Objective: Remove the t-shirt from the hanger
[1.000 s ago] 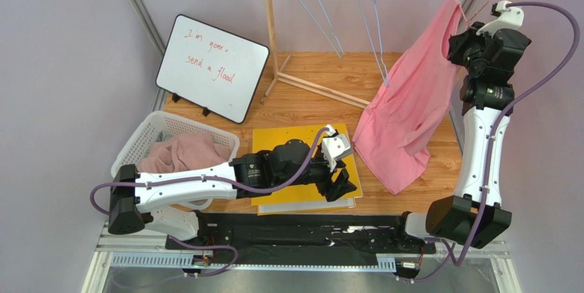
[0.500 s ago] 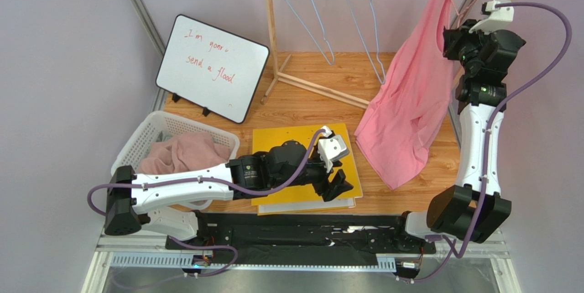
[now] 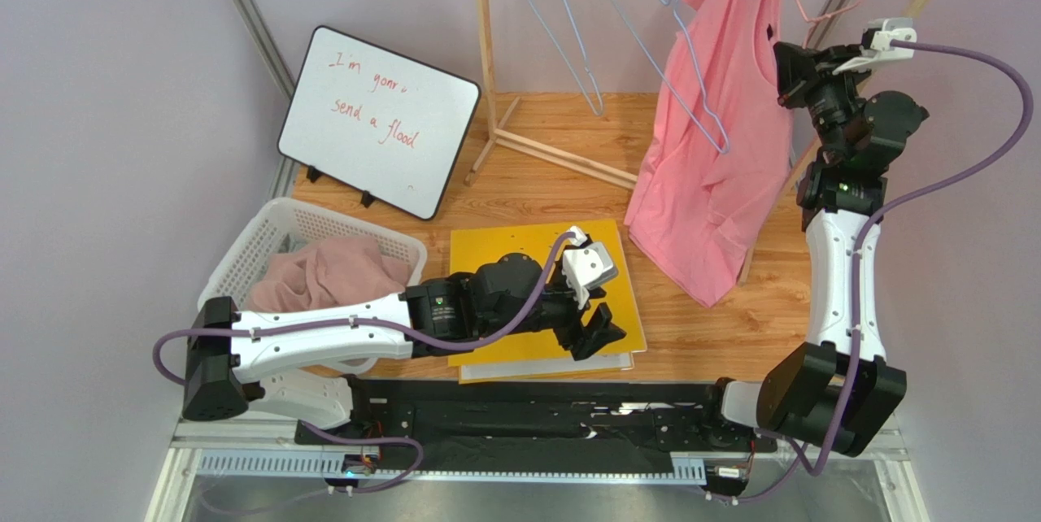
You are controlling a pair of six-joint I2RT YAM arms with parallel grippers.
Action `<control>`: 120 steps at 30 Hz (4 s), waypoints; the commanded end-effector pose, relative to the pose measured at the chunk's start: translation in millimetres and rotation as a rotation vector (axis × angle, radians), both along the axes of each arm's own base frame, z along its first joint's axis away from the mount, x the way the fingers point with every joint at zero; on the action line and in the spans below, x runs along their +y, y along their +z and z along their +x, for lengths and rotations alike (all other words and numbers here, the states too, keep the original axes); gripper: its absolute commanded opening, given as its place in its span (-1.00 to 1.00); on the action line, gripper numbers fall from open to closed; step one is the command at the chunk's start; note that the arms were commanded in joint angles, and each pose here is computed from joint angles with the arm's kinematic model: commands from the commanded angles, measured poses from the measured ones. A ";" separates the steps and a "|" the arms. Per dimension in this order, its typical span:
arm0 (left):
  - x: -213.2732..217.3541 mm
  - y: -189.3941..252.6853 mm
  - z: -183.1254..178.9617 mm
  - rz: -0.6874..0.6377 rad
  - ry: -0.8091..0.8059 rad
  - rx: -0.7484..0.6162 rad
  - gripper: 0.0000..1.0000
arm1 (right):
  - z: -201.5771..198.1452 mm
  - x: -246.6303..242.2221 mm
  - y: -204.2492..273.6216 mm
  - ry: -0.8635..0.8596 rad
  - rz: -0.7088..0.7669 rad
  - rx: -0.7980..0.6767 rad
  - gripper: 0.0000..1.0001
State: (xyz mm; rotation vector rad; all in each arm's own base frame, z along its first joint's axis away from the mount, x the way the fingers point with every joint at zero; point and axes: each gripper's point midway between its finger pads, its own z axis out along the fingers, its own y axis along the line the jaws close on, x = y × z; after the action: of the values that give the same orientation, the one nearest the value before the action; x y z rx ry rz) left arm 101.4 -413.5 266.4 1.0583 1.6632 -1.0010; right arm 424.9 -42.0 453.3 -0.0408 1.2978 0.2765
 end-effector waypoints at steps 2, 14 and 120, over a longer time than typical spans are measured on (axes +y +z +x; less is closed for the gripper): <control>2.2 20.2 0.3 -0.067 0.009 -0.019 0.50 | -26.3 18.0 56.0 0.062 -0.018 -0.197 -1.00; -15.2 20.4 0.9 -0.058 -0.021 -0.034 0.55 | -75.5 21.1 12.1 -0.105 0.087 0.040 -1.00; -73.4 43.9 44.6 -0.123 0.115 -0.133 0.08 | -175.0 97.9 -7.6 0.088 0.625 0.409 -1.00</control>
State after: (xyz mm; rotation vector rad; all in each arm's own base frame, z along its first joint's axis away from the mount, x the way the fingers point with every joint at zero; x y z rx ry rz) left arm 149.4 -490.2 306.9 0.9638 1.5114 -0.8820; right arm 259.9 49.8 391.3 0.5835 1.7110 0.7229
